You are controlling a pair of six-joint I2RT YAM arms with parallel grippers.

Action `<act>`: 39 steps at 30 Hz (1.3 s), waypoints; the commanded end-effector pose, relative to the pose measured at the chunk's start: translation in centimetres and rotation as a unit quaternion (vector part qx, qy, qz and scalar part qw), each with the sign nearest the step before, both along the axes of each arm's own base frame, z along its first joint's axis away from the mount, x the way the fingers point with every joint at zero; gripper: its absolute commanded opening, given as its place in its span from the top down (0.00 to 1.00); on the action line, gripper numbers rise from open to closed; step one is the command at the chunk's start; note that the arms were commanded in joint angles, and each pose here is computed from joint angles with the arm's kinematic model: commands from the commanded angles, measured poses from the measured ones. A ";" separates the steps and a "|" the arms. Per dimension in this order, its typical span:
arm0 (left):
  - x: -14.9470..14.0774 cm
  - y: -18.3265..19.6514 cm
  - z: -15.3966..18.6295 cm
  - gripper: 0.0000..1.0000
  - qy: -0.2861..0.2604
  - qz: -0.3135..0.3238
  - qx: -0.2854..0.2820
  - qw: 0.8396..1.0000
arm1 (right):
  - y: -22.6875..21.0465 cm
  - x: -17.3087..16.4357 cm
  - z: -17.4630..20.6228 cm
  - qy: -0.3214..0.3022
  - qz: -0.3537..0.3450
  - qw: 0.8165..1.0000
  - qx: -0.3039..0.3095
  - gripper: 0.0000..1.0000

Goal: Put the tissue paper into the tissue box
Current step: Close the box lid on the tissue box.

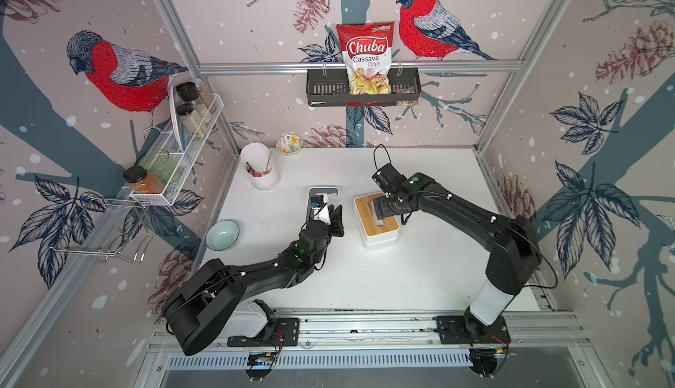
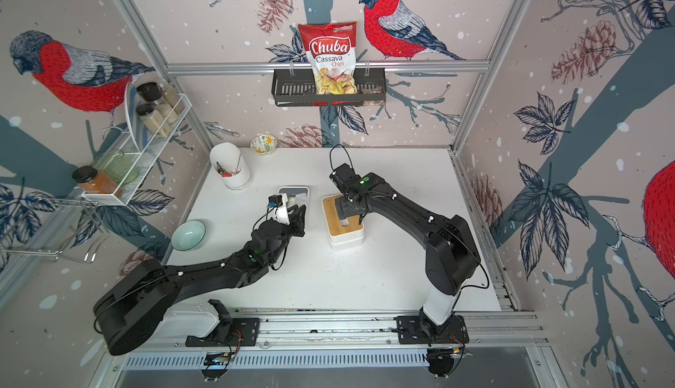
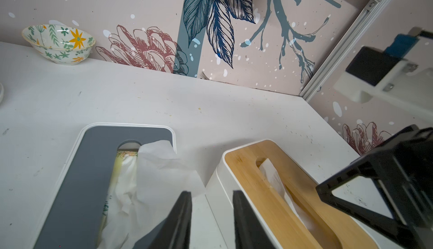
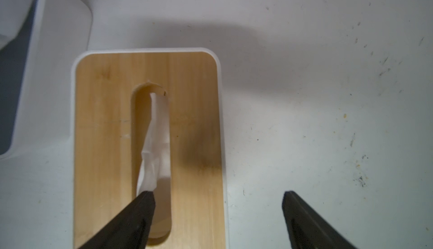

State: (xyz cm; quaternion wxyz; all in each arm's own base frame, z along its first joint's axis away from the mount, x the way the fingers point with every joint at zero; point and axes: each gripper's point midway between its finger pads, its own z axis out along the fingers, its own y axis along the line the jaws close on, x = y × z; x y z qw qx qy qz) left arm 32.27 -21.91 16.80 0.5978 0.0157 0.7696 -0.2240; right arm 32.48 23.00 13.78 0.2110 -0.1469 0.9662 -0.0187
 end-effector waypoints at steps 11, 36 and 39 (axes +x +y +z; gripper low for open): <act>0.2 -0.2 -0.5 0.68 0.006 0.001 0.002 1.000 | 0.3 0.9 -0.7 -0.005 0.034 0.995 0.091 0.24; -0.1 0.1 -0.7 0.68 0.008 0.002 -0.007 1.000 | 1.9 0.9 -3.7 0.025 0.050 0.996 0.070 0.23; -0.1 0.1 -0.7 0.69 0.008 0.002 -0.006 1.000 | 1.7 1.2 -4.0 0.020 0.044 0.997 0.059 0.24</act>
